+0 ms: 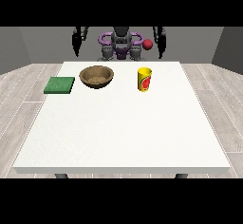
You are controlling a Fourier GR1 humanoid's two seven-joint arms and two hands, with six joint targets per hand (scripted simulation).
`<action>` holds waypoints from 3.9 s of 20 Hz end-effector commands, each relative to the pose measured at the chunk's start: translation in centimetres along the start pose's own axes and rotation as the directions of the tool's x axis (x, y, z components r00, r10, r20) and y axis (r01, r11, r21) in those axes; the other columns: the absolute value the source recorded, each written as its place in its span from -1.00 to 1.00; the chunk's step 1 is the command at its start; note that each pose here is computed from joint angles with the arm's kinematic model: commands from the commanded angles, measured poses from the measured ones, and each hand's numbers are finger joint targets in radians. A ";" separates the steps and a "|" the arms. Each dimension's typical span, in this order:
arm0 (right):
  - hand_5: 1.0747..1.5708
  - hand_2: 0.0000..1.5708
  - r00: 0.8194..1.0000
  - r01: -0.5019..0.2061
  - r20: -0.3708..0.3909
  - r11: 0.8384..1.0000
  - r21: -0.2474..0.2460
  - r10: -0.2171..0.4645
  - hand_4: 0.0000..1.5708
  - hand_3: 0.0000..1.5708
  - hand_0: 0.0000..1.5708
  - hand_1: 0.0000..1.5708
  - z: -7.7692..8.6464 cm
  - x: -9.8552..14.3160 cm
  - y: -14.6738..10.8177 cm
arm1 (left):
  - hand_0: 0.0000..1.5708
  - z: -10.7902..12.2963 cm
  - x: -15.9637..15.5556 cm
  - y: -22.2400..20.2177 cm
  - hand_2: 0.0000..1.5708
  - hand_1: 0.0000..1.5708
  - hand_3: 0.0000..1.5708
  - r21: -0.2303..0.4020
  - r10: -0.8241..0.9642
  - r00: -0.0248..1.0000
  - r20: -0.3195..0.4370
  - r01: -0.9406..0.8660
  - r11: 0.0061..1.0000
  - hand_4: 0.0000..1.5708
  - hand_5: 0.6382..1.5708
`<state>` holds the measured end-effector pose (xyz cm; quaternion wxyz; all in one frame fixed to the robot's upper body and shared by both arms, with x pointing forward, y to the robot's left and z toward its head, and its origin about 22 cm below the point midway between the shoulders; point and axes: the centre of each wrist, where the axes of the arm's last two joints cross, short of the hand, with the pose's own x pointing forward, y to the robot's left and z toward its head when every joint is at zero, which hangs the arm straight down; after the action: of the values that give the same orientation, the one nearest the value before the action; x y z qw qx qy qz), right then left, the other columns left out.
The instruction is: Pick the cup and pour the ball into the bowl, then pick the bowl and place it on the pad
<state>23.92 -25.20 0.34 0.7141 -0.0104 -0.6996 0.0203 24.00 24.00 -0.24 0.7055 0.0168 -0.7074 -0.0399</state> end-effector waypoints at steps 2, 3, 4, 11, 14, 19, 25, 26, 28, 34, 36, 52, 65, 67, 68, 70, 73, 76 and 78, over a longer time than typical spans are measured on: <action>0.99 -1.00 0.999 -0.030 0.024 1.000 -0.001 0.030 -1.00 -1.00 -1.00 -1.00 -0.1 2.0 -0.8 | -1.00 -0.2 2.0 0.6 -1.00 -1.00 -1.00 0.001 -0.025 0.999 0.034 0.025 1.000 -1.00 0.90; 0.99 -1.00 0.999 -0.044 0.021 0.999 -0.003 0.044 -1.00 -1.00 -1.00 -1.00 -0.1 2.3 -1.1 | -1.00 -0.2 2.3 0.8 -1.00 -1.00 -1.00 0.004 -0.031 0.999 0.032 0.031 1.000 -1.00 0.90; 0.99 -1.00 0.999 -0.043 0.017 0.999 -0.004 0.043 -1.00 -1.00 -1.00 -1.00 0.0 2.5 -1.1 | -1.00 -0.2 2.6 0.9 -1.00 -1.00 -1.00 0.004 -0.037 0.999 0.029 0.037 0.999 -1.00 0.90; 0.99 -1.00 0.996 0.061 0.067 0.992 -0.114 -0.053 -1.00 -1.00 -1.00 -1.00 1.1 0.9 -3.0 | -1.00 3.2 4.4 -5.2 -1.00 -1.00 -1.00 -0.077 0.277 0.957 0.087 -0.271 0.959 -1.00 0.90; 0.98 -1.00 0.987 0.077 0.147 0.995 -0.069 -0.066 -1.00 -1.00 -1.00 -1.00 1.7 1.4 -3.6 | -1.00 3.7 3.6 -5.8 -1.00 -1.00 -1.00 -0.048 0.216 0.960 0.176 -0.211 0.976 -1.00 0.86; 0.97 -1.00 0.977 0.059 0.204 0.998 -0.013 -0.055 -1.00 -1.00 -1.00 -1.00 -1.1 3.0 -0.6 | -1.00 -0.1 6.1 -3.5 -1.00 -1.00 -1.00 -0.045 0.121 0.948 0.294 -0.113 0.993 -1.00 0.71; 0.97 -1.00 0.943 0.048 0.330 0.999 0.015 -0.050 -1.00 -1.00 -1.00 -1.00 -3.6 3.5 -3.3 | -1.00 -3.7 7.7 -1.5 -1.00 -1.00 -1.00 -0.001 0.031 0.912 0.409 -0.034 0.999 -1.00 0.46; 0.97 -1.00 0.934 0.064 0.351 0.997 0.032 -0.071 -1.00 -1.00 -1.00 -1.00 -4.0 4.1 -1.1 | -1.00 -4.9 8.0 -0.8 -1.00 -1.00 -1.00 0.019 0.005 0.921 0.390 -0.014 1.000 -1.00 0.41; 0.97 -1.00 0.919 0.043 0.391 0.998 0.040 -0.055 -1.00 -1.00 -1.00 -1.00 -4.8 3.9 -3.7 | -1.00 -5.6 8.4 -0.4 -1.00 -1.00 -1.00 0.036 0.002 0.899 0.437 -0.020 0.999 -1.00 0.35; 0.96 -1.00 0.931 0.018 0.365 1.000 0.013 -0.021 -1.00 -1.00 -1.00 -1.00 -5.6 2.4 -5.5 | -1.00 -7.6 5.6 1.8 -1.00 -1.00 -1.00 0.047 -0.039 0.916 0.400 0.021 0.999 -1.00 0.33; 0.96 -1.00 0.945 0.013 0.325 0.999 0.035 -0.023 -1.00 -1.00 -1.00 -1.00 -6.2 4.1 -4.9 | -1.00 -8.7 4.0 0.8 -1.00 -1.00 -1.00 0.052 -0.040 0.939 0.341 0.024 0.998 -1.00 0.30; 0.95 -1.00 0.912 0.041 0.407 0.998 0.047 -0.057 -1.00 -1.00 -1.00 -1.00 -7.5 2.5 -8.9 | -1.00 -11.1 -2.1 -3.3 -1.00 -1.00 -1.00 0.149 -0.077 0.899 0.431 0.014 0.989 -1.00 0.34; 0.95 -1.00 0.866 0.033 0.494 0.993 0.110 -0.083 -1.00 -1.00 -1.00 -1.00 -8.7 6.7 -11.6 | 0.68 -13.2 -1.8 2.0 1.00 0.68 1.00 0.430 -0.465 0.813 0.351 0.301 0.851 0.09 0.87; 0.94 -1.00 0.871 0.014 0.488 0.996 0.090 -0.056 -1.00 -1.00 -1.00 -1.00 -7.8 5.8 -13.7 | 0.70 -12.7 -2.6 0.1 1.00 0.70 1.00 0.439 -0.483 0.804 0.348 0.316 0.841 0.11 0.86; 0.94 -1.00 0.894 0.033 0.445 0.997 0.069 -0.060 -1.00 -1.00 -1.00 -1.00 -8.3 6.4 -12.4 | 0.71 -12.7 -3.3 -0.6 1.00 0.71 1.00 0.413 -0.475 0.820 0.320 0.331 0.849 0.12 0.86; 0.94 -1.00 0.904 0.021 0.426 0.998 0.055 -0.043 -1.00 -1.00 -1.00 -1.00 -7.4 5.6 -14.5 | 0.72 -12.0 -4.0 0.1 1.00 0.72 1.00 0.410 -0.506 0.796 0.333 0.361 0.838 0.15 0.86; 0.95 -1.00 0.937 0.053 0.345 0.999 0.012 -0.054 -1.00 -1.00 -1.00 -1.00 -7.0 2.7 -15.7 | 0.70 -13.4 -1.5 -2.0 1.00 0.70 1.00 0.392 -0.576 0.757 0.309 0.450 0.802 0.24 0.91; 0.95 -1.00 0.965 0.076 0.259 0.992 -0.099 -0.048 -1.00 -1.00 -1.00 -1.00 -5.8 1.1 -18.2 | 0.75 -13.8 -0.4 -3.8 1.00 0.75 1.00 0.331 -0.647 0.704 0.294 0.560 0.760 0.29 0.91; 0.96 -1.00 0.978 0.060 0.206 0.994 -0.091 -0.040 -1.00 -1.00 -1.00 -1.00 -3.8 -2.2 -17.7 | 0.76 -13.5 -0.4 -5.6 1.00 0.76 1.00 0.296 -0.671 0.690 0.272 0.604 0.740 0.32 0.93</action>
<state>30.02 -41.68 1.83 0.6074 -0.0058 -0.7942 -0.0131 37.22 20.33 -1.80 0.5018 0.3031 -0.7918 -0.1716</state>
